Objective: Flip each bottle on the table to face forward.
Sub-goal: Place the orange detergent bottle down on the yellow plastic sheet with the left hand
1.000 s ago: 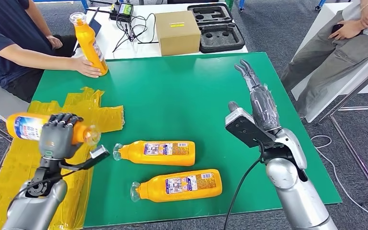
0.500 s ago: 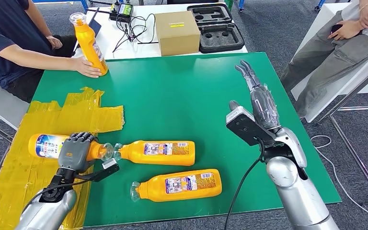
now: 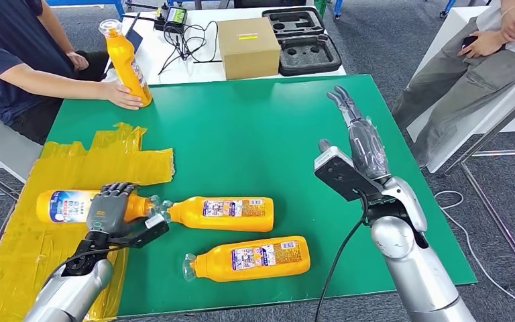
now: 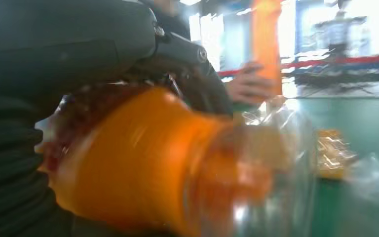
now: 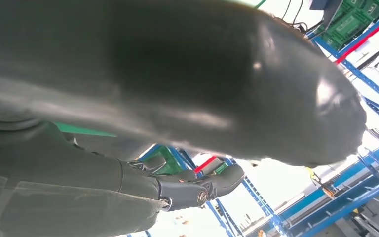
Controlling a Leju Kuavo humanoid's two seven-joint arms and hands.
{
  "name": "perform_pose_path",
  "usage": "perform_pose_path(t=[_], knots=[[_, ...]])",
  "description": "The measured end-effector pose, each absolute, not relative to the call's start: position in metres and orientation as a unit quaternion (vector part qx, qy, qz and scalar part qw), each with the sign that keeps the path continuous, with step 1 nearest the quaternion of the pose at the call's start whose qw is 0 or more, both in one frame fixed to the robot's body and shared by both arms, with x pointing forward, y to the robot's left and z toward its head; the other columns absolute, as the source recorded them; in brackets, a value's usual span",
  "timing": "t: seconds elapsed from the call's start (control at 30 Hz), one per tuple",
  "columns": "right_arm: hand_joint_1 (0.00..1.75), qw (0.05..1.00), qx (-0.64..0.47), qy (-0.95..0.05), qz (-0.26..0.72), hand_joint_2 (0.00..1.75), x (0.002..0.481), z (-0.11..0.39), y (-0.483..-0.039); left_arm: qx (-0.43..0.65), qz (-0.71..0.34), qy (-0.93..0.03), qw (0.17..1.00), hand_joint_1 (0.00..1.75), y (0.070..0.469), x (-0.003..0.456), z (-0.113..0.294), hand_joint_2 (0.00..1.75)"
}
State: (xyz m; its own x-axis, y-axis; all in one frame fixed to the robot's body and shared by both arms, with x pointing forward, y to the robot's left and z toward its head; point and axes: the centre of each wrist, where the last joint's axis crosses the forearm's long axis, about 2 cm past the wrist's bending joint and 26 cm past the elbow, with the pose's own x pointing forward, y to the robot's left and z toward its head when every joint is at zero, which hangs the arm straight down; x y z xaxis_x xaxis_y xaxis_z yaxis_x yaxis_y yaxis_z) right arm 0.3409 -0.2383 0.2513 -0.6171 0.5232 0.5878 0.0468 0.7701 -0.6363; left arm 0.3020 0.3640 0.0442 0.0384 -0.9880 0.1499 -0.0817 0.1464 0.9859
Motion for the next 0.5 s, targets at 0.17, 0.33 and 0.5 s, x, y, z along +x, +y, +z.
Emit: perform_pose_path(t=[0.17, 0.33, 0.5], knots=[[0.0, 0.409, -0.167, -0.847, 0.296, 0.0, 0.342, 0.2484, -0.2386, 0.487, -0.426, -0.542, 0.537, 0.0, 0.364, 0.3008, 0.0419, 0.0], [0.0, 0.413, -0.166, -0.844, 0.299, 0.0, 0.3427, 0.2456, -0.2382, 0.484, -0.409, -0.554, 0.54, 0.0, 0.3644, 0.3007, 0.0428, 0.0], [0.0, 0.418, -0.165, -0.841, 0.303, 0.0, 0.3433, 0.2422, -0.2374, 0.478, -0.381, -0.583, 0.535, 0.0, 0.363, 0.299, 0.0501, 0.0]])
